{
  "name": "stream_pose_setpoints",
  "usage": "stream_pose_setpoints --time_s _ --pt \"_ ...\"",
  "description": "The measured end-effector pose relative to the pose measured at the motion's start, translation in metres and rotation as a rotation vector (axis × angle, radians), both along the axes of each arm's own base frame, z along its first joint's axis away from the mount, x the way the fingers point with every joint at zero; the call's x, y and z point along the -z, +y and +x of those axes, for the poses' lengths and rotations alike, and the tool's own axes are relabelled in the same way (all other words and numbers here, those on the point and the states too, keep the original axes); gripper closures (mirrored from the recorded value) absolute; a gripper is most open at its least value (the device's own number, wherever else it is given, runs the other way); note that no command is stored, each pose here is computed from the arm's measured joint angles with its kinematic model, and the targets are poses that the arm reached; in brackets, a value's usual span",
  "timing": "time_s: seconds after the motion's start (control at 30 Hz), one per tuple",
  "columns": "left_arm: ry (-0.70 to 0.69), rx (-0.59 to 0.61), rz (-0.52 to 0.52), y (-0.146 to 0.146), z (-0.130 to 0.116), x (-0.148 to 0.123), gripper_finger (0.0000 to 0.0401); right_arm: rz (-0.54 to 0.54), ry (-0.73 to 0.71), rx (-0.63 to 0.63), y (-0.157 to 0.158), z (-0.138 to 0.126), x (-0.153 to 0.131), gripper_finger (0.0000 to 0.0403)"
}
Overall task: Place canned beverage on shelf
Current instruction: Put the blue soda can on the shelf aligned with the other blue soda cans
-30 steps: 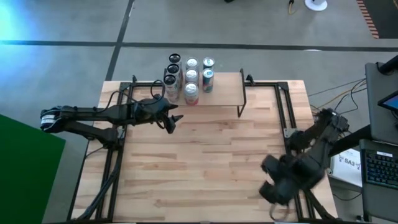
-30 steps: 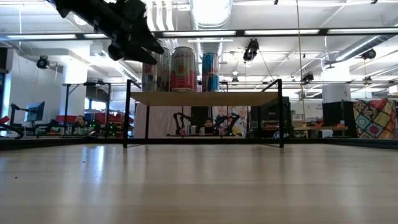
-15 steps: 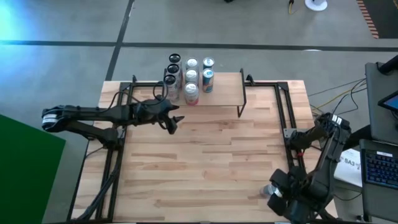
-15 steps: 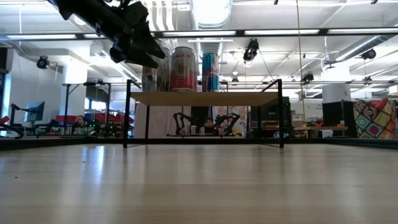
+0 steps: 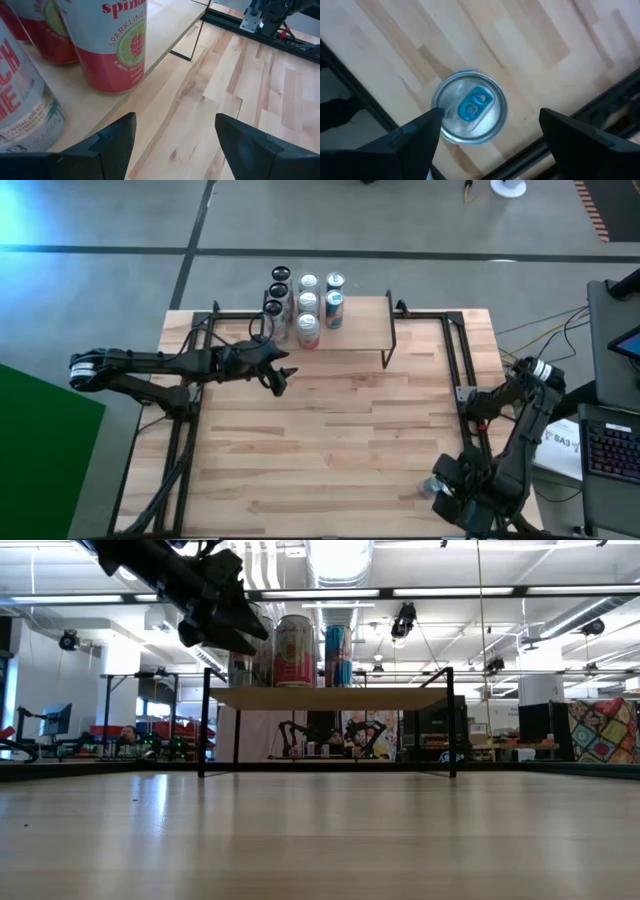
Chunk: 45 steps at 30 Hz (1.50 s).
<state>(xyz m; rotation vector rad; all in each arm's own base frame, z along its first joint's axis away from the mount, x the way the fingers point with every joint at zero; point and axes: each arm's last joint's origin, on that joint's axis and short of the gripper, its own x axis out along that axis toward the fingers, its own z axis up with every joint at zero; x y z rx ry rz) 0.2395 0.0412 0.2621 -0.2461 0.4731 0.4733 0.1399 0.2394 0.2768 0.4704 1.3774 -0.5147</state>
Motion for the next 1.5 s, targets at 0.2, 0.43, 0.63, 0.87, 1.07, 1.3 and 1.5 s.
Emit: stream_pose_setpoints --time_s 0.2,0.43,0.63,0.87,1.07,1.3,1.5 --pt "0.017 -0.004 -0.010 0.000 -0.001 0.001 0.0143 0.083 -0.048 0.007 0.004 0.003 0.008 0.0076" --pt "0.018 -0.005 -0.010 0.000 -0.002 0.001 0.0143 0.047 -0.033 0.025 -0.001 0.000 0.009 0.0076" --pt "0.010 -0.005 -0.005 0.001 -0.001 0.001 0.0143 0.027 -0.036 0.092 -0.010 -0.005 0.002 0.0076" --pt "0.010 -0.006 -0.006 0.001 -0.001 0.001 0.0143 0.087 -0.095 0.136 -0.023 -0.012 -0.017 0.0062" --pt "0.018 -0.005 -0.008 0.000 -0.001 0.001 0.0143 0.122 -0.064 0.099 -0.024 -0.014 -0.020 0.0009" --pt "0.035 -0.009 -0.016 0.000 -0.002 0.003 0.0143 0.127 -0.055 0.004 -0.007 -0.004 -0.004 0.0007" --pt "0.043 -0.007 -0.016 0.000 -0.003 0.004 0.0143 0.095 0.001 0.016 -0.002 -0.003 0.006 0.0007"
